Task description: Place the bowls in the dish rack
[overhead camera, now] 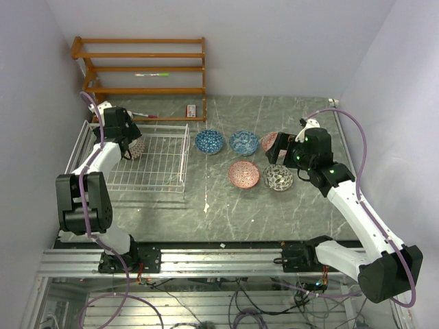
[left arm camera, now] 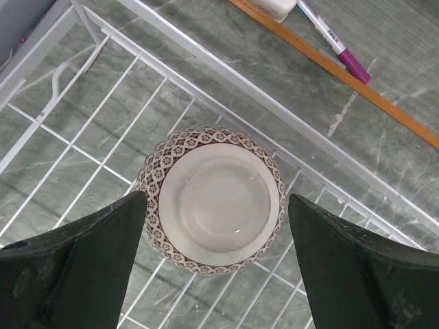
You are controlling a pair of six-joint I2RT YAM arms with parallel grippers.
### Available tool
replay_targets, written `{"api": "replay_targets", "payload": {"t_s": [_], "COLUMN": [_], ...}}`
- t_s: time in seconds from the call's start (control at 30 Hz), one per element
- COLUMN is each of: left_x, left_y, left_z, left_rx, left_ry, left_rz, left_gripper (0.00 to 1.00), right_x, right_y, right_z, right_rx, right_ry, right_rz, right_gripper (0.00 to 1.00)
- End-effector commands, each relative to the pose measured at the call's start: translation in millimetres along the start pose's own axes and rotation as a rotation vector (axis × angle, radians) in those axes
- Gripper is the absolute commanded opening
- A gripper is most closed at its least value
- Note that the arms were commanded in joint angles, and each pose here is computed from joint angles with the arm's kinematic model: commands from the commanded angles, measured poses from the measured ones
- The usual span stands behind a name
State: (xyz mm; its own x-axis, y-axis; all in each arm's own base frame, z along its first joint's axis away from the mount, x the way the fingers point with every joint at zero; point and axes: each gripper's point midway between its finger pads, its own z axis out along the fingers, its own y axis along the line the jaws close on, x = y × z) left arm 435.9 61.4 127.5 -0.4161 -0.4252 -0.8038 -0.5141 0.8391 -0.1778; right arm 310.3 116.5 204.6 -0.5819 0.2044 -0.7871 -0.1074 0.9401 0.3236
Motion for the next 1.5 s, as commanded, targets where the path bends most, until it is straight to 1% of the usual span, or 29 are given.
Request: {"api": "replay_targets", "payload": {"t_s": [0.0,0.13,0.47,0.6,0.73,0.93,1.1,1.17,1.2,1.3,1.47], "left_x": [-12.8,-11.0,-6.1,-8.6,-17.5,-33.7,-38.6,-41.8,-42.5,-45.6,-43.0], "left_y": [-12.1,-10.3,-3.6,8.8,31.5,57.7,76.0,74.1,69.5,63.3,52.7], "left_z": [3.2,6.9,12.5,13.7,14.7,10.8,9.7,5.7,4.0,-1.1,-1.6], "left_rx": [0.031,0.018,-0.019,-0.086,-0.161,-0.237,-0.284,-0.263,-0.235,-0.193,-0.141], "left_ry": [-0.024,-0.023,-0.015,-0.031,-0.050,-0.111,-0.125,-0.141,-0.143,-0.152,-0.140], "left_rz": [0.001,0.003,0.011,0.009,-0.038,-0.101,-0.142,-0.154,-0.160,-0.161,-0.148], "left_gripper": [0.95,0.91,0.72,0.68,0.65,0.64,0.66,0.67,0.70,0.74,0.74], "right_x": [1.8,3.9,2.2,2.1,1.3,1.2,2.2,2.0,1.3,-0.2,1.6], "right_y": [-4.9,-6.0,-6.9,-7.0,-7.7,-8.7,-8.2,-8.5,-8.3,-6.4,-5.7], "right_z": [0.2,2.5,3.4,3.2,1.3,1.3,3.4,3.7,3.7,3.8,2.8], "right_rx": [0.014,0.017,0.025,0.026,0.031,0.036,0.033,0.036,0.036,0.028,0.023], "right_ry": [-0.011,-0.004,-0.011,-0.010,-0.013,-0.012,-0.002,0.000,-0.001,-0.003,-0.003], "right_rz": [0.005,0.004,0.011,0.010,0.009,0.003,0.001,-0.001,0.000,0.002,0.014], "right_gripper": [1.00,1.00,1.00,1.00,1.00,1.00,1.00,1.00,1.00,1.00,1.00]}}
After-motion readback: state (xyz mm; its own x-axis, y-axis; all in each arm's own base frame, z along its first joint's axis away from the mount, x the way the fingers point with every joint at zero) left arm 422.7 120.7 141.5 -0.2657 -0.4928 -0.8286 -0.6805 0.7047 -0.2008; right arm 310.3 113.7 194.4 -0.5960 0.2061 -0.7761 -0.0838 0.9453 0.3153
